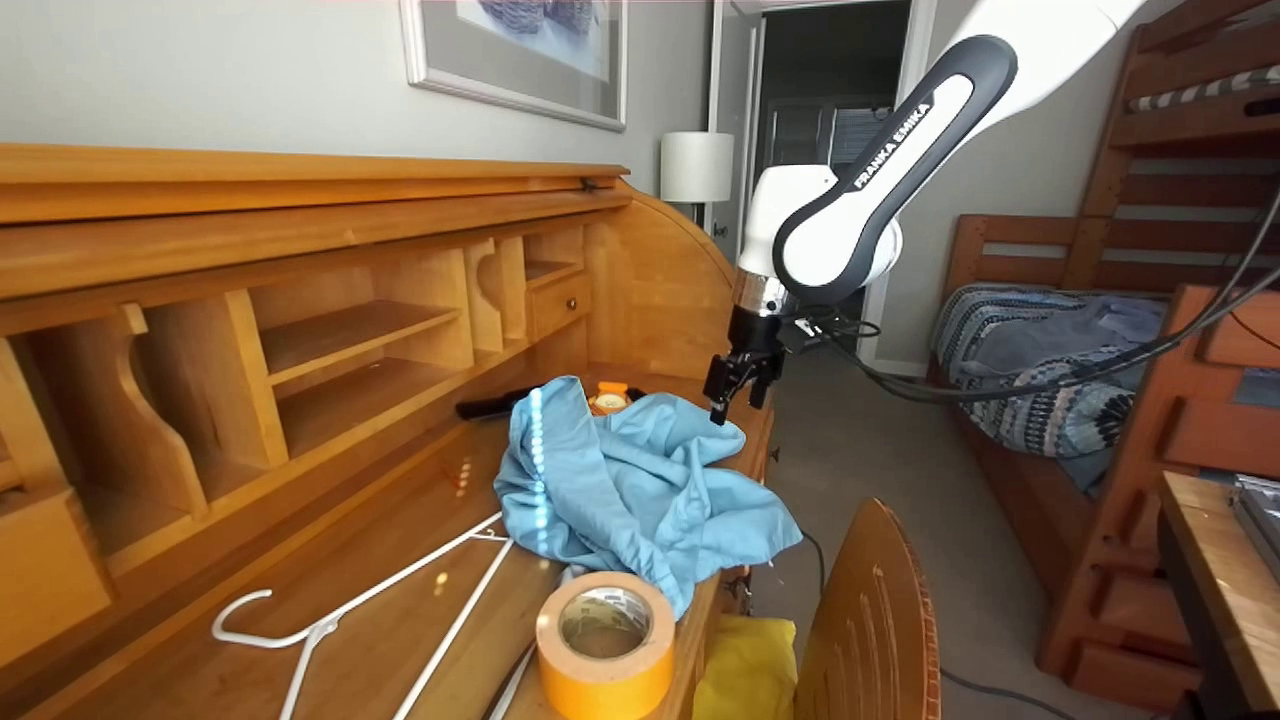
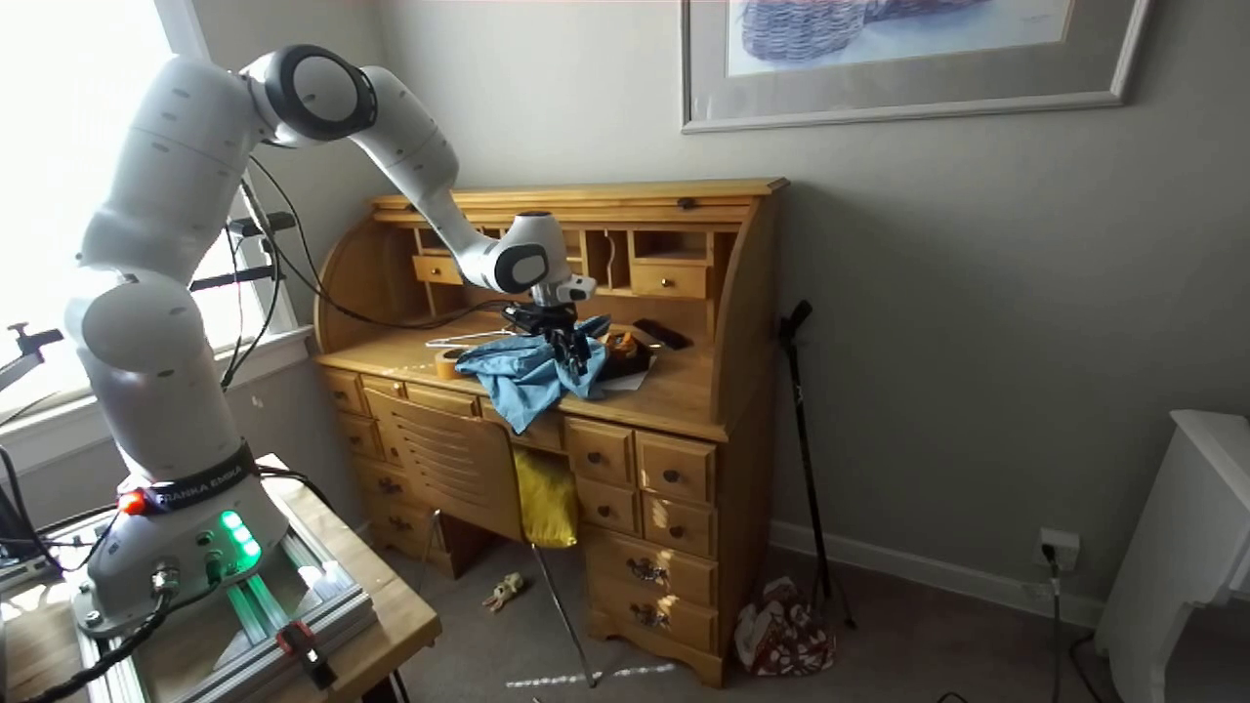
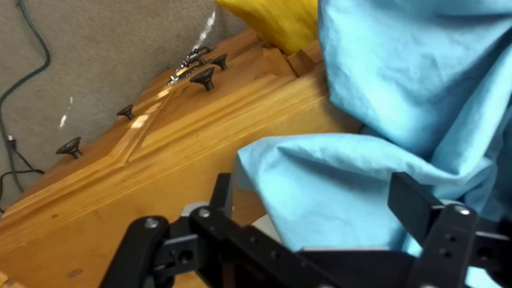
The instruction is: Move the blue cloth
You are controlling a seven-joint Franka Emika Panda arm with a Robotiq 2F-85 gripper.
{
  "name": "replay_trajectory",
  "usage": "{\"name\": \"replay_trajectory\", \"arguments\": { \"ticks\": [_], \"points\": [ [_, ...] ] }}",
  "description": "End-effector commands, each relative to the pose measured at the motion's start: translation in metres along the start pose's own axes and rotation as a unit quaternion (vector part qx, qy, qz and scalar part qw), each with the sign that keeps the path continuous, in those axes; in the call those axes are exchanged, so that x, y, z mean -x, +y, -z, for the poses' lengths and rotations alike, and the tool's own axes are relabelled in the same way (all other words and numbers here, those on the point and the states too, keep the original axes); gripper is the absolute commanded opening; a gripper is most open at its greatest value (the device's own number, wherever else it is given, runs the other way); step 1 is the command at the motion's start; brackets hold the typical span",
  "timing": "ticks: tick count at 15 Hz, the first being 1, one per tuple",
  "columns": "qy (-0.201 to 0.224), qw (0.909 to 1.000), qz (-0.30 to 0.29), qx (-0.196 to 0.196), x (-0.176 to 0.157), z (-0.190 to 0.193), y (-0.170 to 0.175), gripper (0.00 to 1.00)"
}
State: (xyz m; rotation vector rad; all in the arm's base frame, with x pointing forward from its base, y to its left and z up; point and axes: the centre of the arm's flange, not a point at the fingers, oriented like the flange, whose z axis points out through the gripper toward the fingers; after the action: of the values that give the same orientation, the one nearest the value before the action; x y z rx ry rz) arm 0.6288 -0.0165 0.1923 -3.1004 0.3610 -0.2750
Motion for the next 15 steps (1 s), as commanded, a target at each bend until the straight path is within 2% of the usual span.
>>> {"name": "replay_trajectory", "arguments": {
  "ticks": [1, 3, 4, 7, 10, 12, 15],
  "points": [
    [0.042, 0.9975, -0.052, 0.024, -0.013, -0.004, 0.002, 1.00],
    [0.039, 0.9964, -0.067, 0.035, -0.017, -0.008, 0.007, 1.00],
    [0.034, 0.9978, -0.053, 0.018, -0.010, 0.002, 0.012, 1.00],
    [0.032, 0.9978, -0.055, 0.020, -0.009, -0.001, 0.013, 1.00],
    [0.018, 0.9995, 0.025, -0.006, -0.011, -0.008, 0.015, 1.00],
    [0.019, 0.9961, 0.080, -0.033, -0.011, -0.013, 0.016, 1.00],
    [0.036, 0.9900, 0.130, -0.040, -0.013, -0.016, 0.023, 1.00]
  ]
}}
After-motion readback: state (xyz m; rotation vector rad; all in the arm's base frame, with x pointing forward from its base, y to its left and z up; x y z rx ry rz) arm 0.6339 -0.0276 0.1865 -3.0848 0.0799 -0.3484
